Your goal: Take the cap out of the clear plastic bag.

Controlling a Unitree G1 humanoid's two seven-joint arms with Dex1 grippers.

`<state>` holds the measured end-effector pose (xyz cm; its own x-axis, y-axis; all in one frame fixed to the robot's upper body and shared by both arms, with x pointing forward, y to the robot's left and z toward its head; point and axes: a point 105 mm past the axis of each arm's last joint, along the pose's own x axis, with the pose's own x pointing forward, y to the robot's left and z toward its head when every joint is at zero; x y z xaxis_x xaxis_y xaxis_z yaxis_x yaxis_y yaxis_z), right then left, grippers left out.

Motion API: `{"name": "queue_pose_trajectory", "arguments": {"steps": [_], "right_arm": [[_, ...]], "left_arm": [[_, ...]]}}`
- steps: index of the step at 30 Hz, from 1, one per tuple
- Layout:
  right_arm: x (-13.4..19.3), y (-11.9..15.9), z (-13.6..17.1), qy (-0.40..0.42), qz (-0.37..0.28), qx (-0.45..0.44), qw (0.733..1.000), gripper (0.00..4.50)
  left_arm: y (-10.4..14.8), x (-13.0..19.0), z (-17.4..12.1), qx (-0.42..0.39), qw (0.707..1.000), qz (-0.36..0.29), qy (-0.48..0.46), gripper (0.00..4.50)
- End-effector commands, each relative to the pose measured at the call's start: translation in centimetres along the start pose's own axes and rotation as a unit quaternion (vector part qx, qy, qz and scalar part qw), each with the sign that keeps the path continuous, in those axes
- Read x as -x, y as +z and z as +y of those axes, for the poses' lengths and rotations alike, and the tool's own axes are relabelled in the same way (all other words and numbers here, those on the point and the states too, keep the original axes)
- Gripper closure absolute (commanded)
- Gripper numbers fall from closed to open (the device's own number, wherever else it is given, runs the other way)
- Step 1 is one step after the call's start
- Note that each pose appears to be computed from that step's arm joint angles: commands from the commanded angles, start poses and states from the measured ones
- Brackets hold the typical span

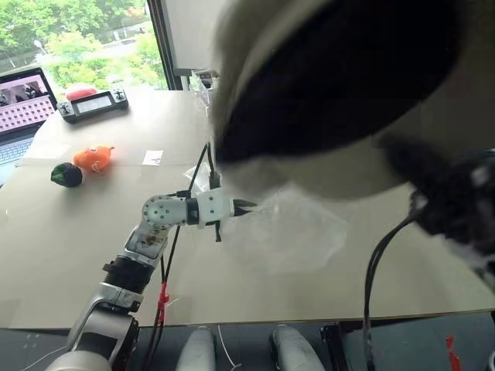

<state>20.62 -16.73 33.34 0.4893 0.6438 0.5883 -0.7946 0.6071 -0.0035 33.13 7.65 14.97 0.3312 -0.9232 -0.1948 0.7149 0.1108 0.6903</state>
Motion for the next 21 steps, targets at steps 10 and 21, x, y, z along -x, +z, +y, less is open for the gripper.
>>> {"name": "queue_pose_trajectory", "arguments": {"steps": [10,21], "right_arm": [[-1.5,-6.9,-8.3,-0.134,0.246,0.490,0.826,4.44],[2.7,-19.3,-8.7,0.023,0.385,0.617,0.686,4.44]], "left_arm": [[-1.7,5.6,2.5,-0.292,0.956,0.019,0.011,4.50],[-2.6,7.0,-1.1,-0.335,0.941,-0.021,-0.040,4.50]]}}
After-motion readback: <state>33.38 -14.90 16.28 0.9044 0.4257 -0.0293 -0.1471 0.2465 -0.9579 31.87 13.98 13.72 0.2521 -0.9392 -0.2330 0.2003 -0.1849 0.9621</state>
